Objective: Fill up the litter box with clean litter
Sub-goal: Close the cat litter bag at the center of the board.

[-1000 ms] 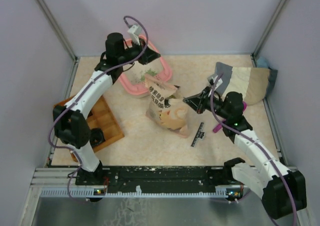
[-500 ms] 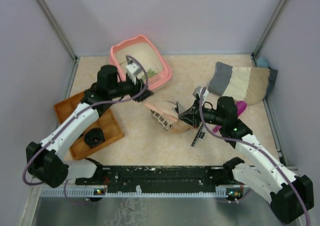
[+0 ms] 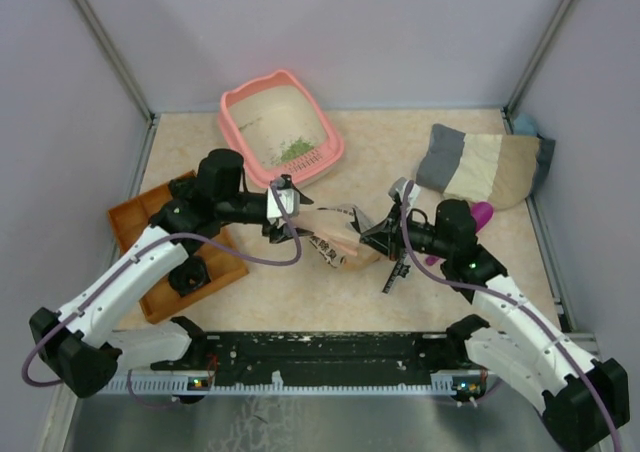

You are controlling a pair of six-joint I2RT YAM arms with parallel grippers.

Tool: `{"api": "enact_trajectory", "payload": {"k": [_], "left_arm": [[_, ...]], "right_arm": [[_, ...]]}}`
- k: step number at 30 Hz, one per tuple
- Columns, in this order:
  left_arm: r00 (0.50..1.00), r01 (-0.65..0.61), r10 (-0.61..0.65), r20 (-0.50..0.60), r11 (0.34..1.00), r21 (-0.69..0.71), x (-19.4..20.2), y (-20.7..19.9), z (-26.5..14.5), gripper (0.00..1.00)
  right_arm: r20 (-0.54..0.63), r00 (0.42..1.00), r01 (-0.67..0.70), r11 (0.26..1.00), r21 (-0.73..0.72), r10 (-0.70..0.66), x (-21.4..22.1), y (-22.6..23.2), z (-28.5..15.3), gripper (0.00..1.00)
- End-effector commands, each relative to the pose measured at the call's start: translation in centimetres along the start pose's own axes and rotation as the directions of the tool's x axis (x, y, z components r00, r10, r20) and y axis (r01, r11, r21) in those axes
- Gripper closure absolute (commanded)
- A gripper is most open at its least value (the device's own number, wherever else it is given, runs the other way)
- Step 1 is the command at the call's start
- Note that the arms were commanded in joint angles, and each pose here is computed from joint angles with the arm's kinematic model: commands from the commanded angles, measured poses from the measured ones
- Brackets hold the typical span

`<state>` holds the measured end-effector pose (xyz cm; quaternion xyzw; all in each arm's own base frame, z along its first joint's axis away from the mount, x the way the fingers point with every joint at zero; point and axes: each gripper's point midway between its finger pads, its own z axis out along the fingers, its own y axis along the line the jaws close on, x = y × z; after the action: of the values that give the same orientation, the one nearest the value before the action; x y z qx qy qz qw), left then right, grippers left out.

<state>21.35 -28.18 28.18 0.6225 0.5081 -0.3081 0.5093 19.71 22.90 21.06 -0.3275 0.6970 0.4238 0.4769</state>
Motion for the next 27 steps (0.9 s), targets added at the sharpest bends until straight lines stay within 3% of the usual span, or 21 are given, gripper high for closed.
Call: {"api": "enact_trajectory", "payload": {"k": [1,11,15,16,18,20,21,23,27], "left_arm": [[0.996,-0.093,0.094,0.002,0.980,0.175,-0.7,-2.7,0.1,0.32],[0.982,-0.120,0.151,-0.111,0.962,0.245,1.5,-4.1,2.5,0.32],[0.968,-0.149,0.190,-0.165,0.960,0.236,2.6,-4.0,3.1,0.37],[0.962,-0.162,0.202,-0.181,0.963,0.216,2.8,-3.5,3.3,0.39],[0.954,-0.166,0.199,-0.225,0.973,0.158,3.2,-2.2,3.3,0.56],[0.942,-0.184,0.198,-0.273,0.980,0.075,3.4,-0.4,3.0,0.88],[0.938,-0.188,0.183,-0.295,0.982,0.010,3.3,0.8,2.8,0.99],[0.933,-0.213,0.174,-0.315,0.973,-0.094,2.7,2.7,2.1,1.00],[0.942,-0.223,0.170,-0.289,0.961,-0.162,0.8,4.1,1.4,1.00]], "right_arm": [[0.033,0.999,0.038,0.999,0.019,-0.039,-0.7,0.2,-0.5,1.00],[0.042,0.997,0.058,0.998,0.036,-0.060,-1.6,0.3,-0.9,1.00],[0.035,0.998,0.052,0.996,0.070,-0.054,-1.4,-0.2,-1.2,1.00],[0.035,0.998,0.049,0.995,0.090,-0.052,-1.4,-0.4,-1.3,1.00],[0.030,0.998,0.044,0.988,0.146,-0.049,-1.4,-1.2,-1.7,1.00],[0.029,0.999,0.038,0.977,0.208,-0.045,-1.4,-2.1,-2.1,1.00],[0.029,0.999,0.037,0.970,0.240,-0.045,-1.5,-2.5,-2.4,1.00],[0.039,0.998,0.034,0.953,0.301,-0.048,-1.8,-3.4,-3.0,1.00],[0.096,0.992,0.036,0.921,0.389,-0.079,-3.8,-5.1,-4.1,1.00]]}}
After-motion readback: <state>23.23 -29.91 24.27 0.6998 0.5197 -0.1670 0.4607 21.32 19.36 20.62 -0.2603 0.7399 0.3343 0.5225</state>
